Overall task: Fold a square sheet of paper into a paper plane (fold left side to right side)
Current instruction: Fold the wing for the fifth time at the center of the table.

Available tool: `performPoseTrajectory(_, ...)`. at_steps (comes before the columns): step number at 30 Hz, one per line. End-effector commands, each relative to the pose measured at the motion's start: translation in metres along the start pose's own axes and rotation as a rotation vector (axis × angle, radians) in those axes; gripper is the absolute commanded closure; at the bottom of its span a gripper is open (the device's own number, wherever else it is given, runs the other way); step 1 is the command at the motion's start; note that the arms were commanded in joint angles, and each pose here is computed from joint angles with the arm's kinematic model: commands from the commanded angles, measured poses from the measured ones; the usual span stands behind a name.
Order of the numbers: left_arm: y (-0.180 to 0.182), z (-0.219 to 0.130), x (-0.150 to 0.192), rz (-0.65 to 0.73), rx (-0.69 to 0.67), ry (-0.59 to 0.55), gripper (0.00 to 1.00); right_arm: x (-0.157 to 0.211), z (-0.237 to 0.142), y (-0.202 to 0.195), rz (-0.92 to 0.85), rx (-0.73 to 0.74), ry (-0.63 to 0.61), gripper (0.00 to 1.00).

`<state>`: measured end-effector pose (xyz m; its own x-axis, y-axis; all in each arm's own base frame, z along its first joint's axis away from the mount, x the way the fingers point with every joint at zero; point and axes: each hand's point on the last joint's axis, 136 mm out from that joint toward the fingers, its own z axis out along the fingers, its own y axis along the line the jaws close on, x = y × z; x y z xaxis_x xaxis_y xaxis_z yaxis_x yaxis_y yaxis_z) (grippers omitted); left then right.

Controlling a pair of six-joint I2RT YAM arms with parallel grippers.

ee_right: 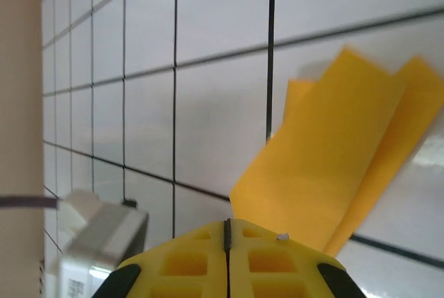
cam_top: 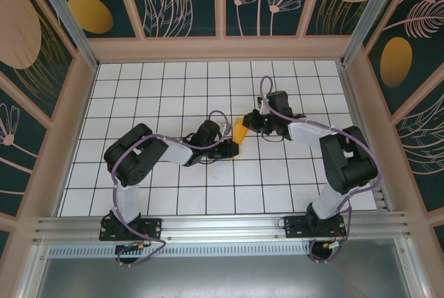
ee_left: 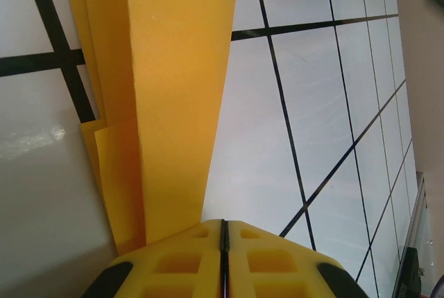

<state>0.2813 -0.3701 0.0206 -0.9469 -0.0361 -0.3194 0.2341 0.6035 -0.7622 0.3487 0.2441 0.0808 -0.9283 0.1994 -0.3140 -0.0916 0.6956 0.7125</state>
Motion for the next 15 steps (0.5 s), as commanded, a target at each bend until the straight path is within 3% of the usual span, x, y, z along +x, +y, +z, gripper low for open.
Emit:
performPoseTrajectory(1, 0.046, 0.000, 0.044, -0.108, -0.135, 0.127, 0.89, 0.029, 0.016, 0.001, 0.017, -0.017, 0.064, 0.92)
performPoseTrajectory(8, 0.050, 0.000, 0.045, -0.110, -0.159, 0.130, 0.90, 0.037, 0.041, -0.001, 0.012, 0.000, 0.096, 0.92)
performPoseTrajectory(15, 0.059, -0.002, 0.048, -0.126, -0.197, 0.136, 0.91, 0.043, 0.056, -0.032, 0.001, 0.126, 0.115, 0.91)
